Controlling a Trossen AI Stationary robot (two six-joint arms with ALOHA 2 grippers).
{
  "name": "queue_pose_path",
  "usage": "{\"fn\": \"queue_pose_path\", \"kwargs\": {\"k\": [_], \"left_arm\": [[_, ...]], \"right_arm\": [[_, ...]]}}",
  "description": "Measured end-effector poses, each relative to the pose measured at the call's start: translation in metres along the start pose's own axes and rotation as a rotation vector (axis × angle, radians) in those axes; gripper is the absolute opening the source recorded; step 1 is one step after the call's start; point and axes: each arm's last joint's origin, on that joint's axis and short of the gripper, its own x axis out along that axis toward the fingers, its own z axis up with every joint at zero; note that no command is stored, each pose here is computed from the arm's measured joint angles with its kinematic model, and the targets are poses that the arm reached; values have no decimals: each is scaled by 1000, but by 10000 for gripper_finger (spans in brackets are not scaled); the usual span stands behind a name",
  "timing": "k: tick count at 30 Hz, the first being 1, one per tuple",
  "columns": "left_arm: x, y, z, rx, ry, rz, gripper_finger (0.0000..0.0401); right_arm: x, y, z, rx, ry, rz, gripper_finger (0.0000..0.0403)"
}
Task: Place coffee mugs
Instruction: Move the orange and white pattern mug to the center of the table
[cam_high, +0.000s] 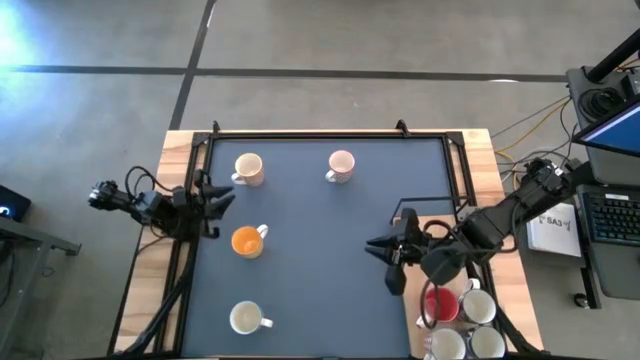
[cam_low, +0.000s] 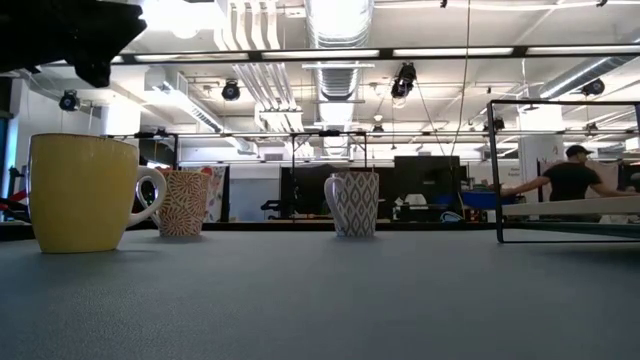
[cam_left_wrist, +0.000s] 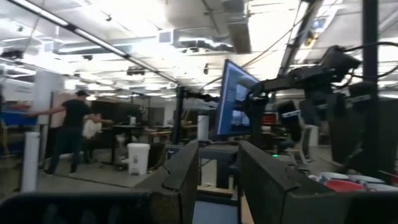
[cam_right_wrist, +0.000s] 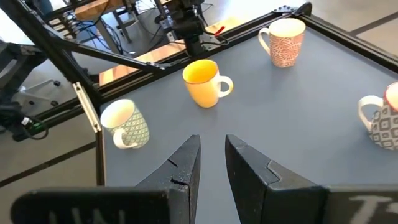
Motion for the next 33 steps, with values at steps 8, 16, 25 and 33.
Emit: {"fn": "queue_pose_path", "kwargs": {"k": [8,16,25,33], "left_arm": [[0,-1,3,-80,-34,-36,95],[5,-1,16,-174,-70,-32,95],[47,-19,41,-69,381,86,95],[68,-25,70,-2,860,228,95]], "right_arm": [[2,-3,2,-61,-4,-14,66],[4,-5,4,-64,-6,-23,66],[5,-7,5,-60,-4,-32,66],[5,-9,2,42,13,-50,66]]}}
